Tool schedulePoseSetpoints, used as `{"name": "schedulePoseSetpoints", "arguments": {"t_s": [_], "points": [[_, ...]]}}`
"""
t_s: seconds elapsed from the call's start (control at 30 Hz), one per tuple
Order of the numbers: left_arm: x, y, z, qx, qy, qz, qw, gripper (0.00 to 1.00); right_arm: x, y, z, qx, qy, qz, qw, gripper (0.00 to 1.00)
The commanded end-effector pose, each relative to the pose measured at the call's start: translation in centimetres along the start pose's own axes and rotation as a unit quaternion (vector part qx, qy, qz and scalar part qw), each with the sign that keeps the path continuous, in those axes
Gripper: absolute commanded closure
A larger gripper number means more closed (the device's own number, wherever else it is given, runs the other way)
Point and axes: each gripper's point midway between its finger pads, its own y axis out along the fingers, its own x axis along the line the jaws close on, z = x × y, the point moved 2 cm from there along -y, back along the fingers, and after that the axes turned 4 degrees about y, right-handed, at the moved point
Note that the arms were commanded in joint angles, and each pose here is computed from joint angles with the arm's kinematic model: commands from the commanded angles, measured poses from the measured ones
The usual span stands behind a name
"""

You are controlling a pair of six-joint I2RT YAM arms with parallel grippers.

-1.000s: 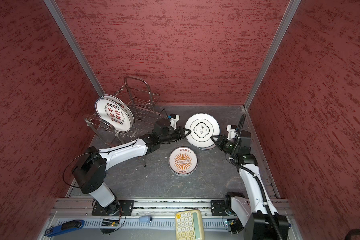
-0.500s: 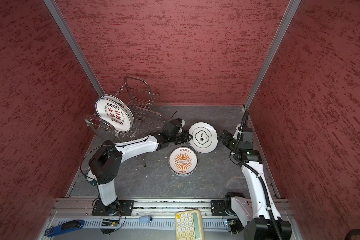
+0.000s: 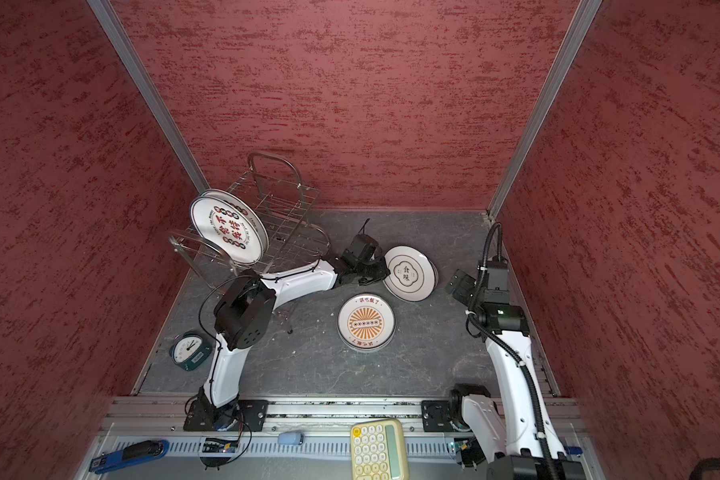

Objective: Unload the plates from the dish rack

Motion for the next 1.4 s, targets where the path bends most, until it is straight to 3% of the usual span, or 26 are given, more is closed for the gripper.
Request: {"name": "schedulePoseSetpoints", "arguments": {"t_s": [0.0,0.2,0.57,0.77,1.1,1.37], "points": [[-1.0,0.6,-0.8,0.006,-0.018,0.02,1.0,1.0,0.5,-1.5,-0.9,-0.014,-0.016,-0.01,1.0,0.01],[-0.4,1.8,-0.9,0.017,-0.026,0.012,0.999,0.94,0.9,-1.6,0.0,0.002,-0.022,-0.031,0.999,0.01],[0.4,2.4,-0.5,0.037,-0.022,-0.026,0.999,0.62,1.5,-1.9,0.0,0.003,-0.028,-0.05,0.998,0.01],[1.2,2.2,0.0,0.058,-0.011,-0.087,0.994,0.53,1.6,-1.9,0.3,0.01,-0.031,-0.056,0.998,0.01],[2.2,2.0,0.2,0.07,0.005,-0.15,0.986,0.47,2.3,-2.0,0.7,0.024,-0.037,-0.081,0.996,0.01],[1.4,2.7,0.6,0.088,0.027,-0.15,0.984,0.43,2.4,-1.5,1.2,0.034,-0.044,-0.087,0.995,0.01]]}}
